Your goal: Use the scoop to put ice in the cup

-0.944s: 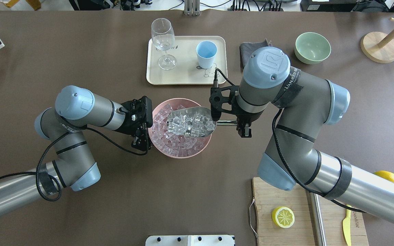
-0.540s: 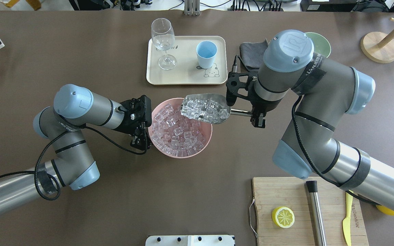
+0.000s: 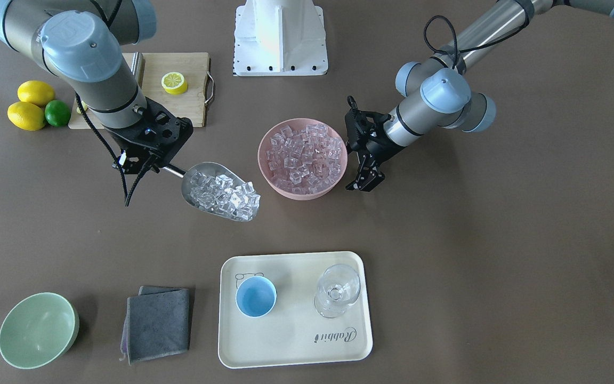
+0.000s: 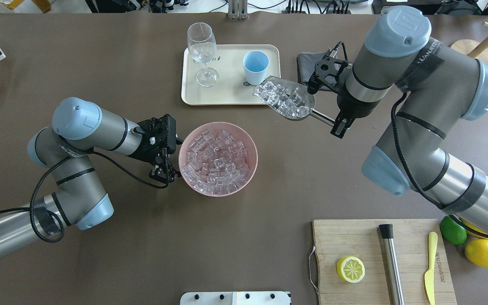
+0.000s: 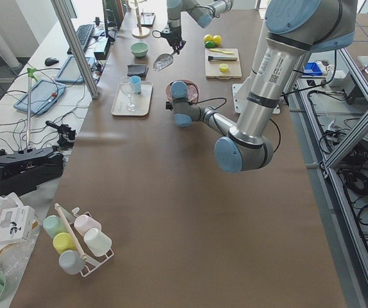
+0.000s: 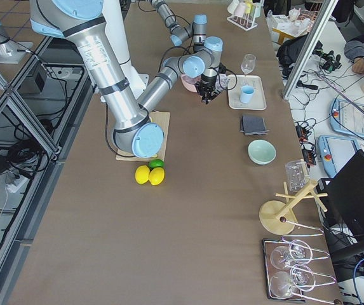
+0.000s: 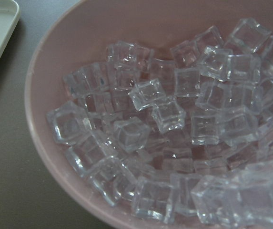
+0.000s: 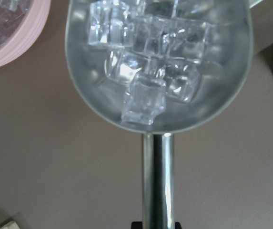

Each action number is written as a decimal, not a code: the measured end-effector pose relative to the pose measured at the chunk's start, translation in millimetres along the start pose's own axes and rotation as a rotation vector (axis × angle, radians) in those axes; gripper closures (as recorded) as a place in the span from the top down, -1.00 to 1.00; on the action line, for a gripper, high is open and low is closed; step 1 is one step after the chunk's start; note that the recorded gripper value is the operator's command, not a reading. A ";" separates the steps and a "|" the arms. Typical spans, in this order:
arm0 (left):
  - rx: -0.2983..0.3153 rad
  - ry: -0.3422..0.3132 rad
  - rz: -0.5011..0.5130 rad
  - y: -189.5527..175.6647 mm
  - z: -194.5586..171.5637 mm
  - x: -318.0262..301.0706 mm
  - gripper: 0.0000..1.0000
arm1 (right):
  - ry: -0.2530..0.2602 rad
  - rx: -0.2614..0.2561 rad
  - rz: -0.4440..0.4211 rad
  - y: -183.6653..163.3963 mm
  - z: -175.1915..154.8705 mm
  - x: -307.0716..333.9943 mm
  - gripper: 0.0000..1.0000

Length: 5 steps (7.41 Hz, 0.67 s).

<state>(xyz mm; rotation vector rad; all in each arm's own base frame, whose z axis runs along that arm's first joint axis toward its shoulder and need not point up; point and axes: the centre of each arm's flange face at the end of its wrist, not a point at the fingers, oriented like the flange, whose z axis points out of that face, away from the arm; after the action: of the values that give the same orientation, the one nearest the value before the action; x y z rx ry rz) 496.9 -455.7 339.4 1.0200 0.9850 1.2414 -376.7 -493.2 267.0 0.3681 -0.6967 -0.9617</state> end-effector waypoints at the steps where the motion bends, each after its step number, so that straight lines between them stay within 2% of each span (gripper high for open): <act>1: -0.001 0.006 0.013 4.4 -5.3 -4.1 0.98 | 0.001 0.002 0.094 2.0 0.6 7.2 -1.00; 3: 0.001 0.020 0.022 8.1 -14.7 -8.7 0.98 | 0.007 -0.025 0.243 3.9 14.4 28.0 -1.00; 5: 0.006 0.038 0.021 14.5 -26.5 -7.7 0.98 | -0.011 -0.037 0.328 2.0 9.7 64.8 -1.00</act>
<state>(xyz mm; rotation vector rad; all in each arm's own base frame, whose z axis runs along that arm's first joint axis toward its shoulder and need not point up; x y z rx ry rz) 467.1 -461.0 346.8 1.0168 1.0103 1.2794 -357.4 -546.8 299.5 0.2071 -0.7226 -0.6651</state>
